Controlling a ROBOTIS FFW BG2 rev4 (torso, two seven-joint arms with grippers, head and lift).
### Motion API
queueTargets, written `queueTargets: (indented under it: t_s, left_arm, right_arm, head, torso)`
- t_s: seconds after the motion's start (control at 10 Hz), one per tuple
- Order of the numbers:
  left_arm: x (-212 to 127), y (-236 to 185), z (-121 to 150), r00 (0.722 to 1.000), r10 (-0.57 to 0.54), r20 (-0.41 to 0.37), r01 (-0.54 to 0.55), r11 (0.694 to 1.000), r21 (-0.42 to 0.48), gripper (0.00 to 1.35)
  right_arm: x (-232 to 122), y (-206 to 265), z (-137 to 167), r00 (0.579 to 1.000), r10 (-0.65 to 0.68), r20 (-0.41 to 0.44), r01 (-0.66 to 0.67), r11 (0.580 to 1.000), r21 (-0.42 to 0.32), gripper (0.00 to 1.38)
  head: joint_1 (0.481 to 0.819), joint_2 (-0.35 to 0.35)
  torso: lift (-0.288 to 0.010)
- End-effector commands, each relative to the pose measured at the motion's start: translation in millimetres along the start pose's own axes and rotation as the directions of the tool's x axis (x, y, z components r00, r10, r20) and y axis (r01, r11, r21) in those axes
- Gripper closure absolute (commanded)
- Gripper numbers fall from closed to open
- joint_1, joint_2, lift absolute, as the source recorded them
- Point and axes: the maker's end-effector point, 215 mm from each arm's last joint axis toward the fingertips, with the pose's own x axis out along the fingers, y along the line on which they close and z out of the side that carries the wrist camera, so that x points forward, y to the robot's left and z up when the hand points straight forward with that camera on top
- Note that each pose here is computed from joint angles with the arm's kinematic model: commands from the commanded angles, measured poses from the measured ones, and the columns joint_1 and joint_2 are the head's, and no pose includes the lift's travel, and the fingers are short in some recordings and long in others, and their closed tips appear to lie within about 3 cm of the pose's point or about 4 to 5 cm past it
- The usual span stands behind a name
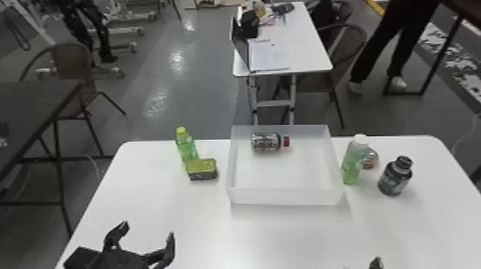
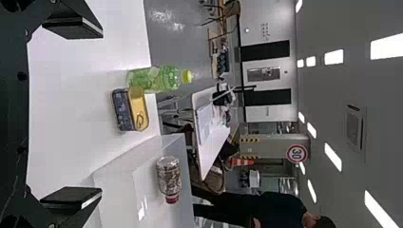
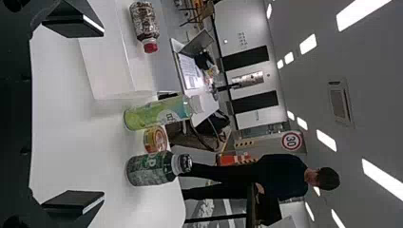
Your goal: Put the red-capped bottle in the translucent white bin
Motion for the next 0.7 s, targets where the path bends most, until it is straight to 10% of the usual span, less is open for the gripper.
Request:
queueTargets:
  t_s: [0.0, 0.6]
  left_arm:
    - [-0.1, -0.9, -2.0, 1.0, 0.003, -0.003, -0.003, 1.0, -0.01, 0.12]
    - [3.6, -12.0, -6.8, 1.0, -0.002, -0.011, 0.001, 0.998, -0.057, 0.13]
  right_arm:
    - [-1.1, 0.5, -0.8, 1.0, -0.002, -0.002, 0.002, 1.0, 0.005, 0.09]
    - [-1.0, 1.1, -2.0, 1.0, -0.001, -0.004, 0.001, 1.0, 0.005, 0.09]
  head:
    - [0.695, 0.12]
    - [0.695, 0.109]
  torso:
    - [0.0]
    - [0.0]
